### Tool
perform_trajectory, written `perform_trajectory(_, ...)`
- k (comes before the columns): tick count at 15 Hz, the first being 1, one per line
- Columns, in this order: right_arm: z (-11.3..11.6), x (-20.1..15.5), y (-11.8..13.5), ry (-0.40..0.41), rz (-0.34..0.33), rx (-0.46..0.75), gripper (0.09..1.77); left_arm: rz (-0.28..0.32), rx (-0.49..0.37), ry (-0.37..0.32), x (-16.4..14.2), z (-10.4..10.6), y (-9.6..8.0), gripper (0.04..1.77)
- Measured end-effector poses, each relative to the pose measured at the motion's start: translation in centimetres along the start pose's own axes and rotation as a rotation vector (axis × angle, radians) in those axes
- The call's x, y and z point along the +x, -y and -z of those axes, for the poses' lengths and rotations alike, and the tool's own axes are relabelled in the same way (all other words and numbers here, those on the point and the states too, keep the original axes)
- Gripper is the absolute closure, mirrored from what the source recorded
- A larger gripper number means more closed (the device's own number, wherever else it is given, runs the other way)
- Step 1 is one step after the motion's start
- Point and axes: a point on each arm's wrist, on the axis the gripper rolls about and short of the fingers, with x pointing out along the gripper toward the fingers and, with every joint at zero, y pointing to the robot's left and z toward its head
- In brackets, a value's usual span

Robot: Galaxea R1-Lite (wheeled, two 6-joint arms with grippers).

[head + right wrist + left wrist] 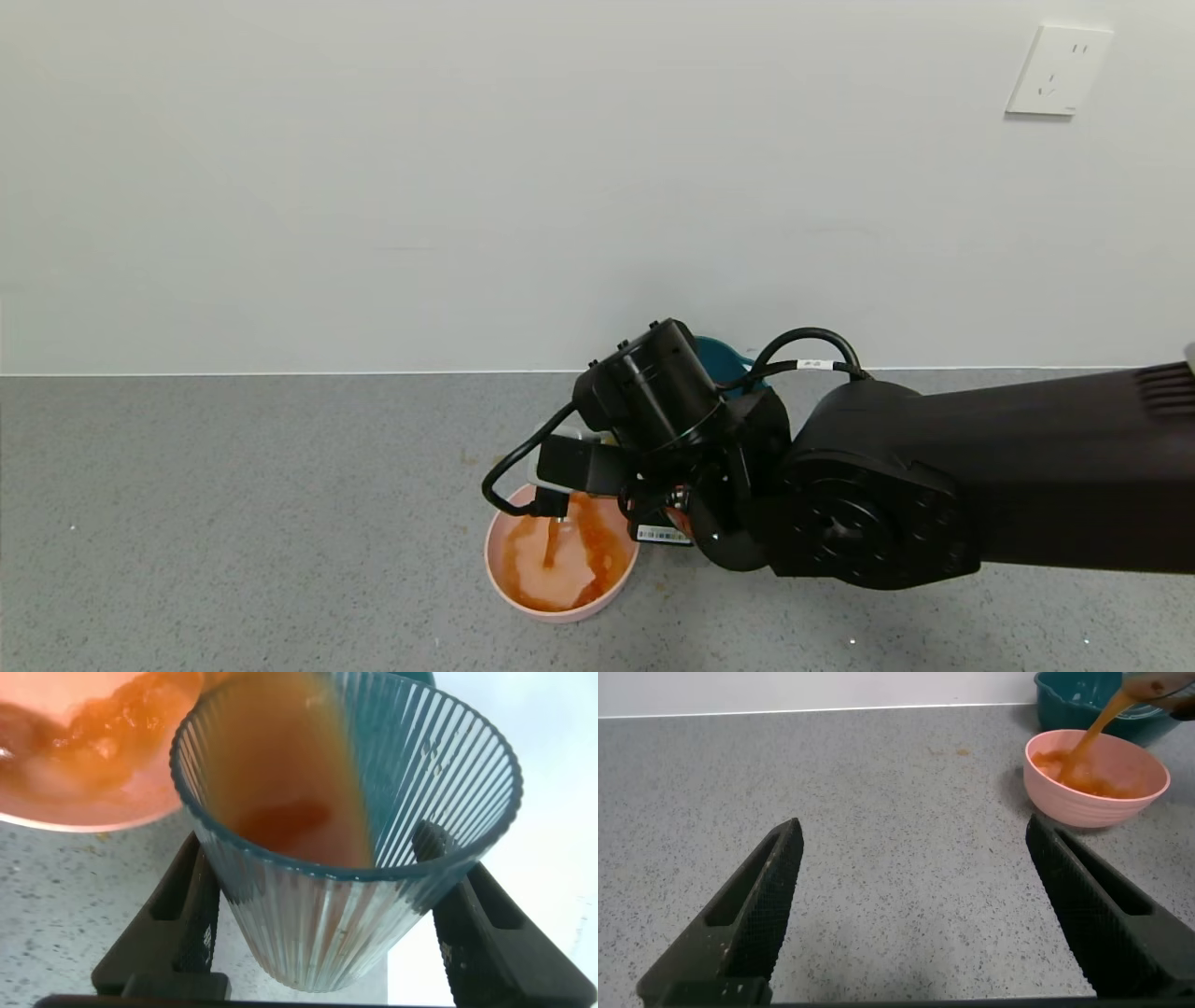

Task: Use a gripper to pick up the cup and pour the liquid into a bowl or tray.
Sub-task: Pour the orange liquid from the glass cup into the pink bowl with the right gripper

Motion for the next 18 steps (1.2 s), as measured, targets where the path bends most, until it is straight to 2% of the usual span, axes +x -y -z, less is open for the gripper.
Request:
perform_trajectory(5,-0.2,0.1,0.0,-0.038,0.041,-0.059,0.52,0.000,0.000,0.000,0.0,0.0,0.0,0.09)
perform_trajectory(9,-0.4,0.3,-0.1,-0.043,0.047,-0.099,0.52,0.000,0.000,0.000,0.0,0.0,0.0,0.09)
perform_trajectory(18,-1.1,0.4,0.2,-0.116,0.115,-0.261,0.53,0.000,0.000,0.000,0.0,0.0,0.0,0.09)
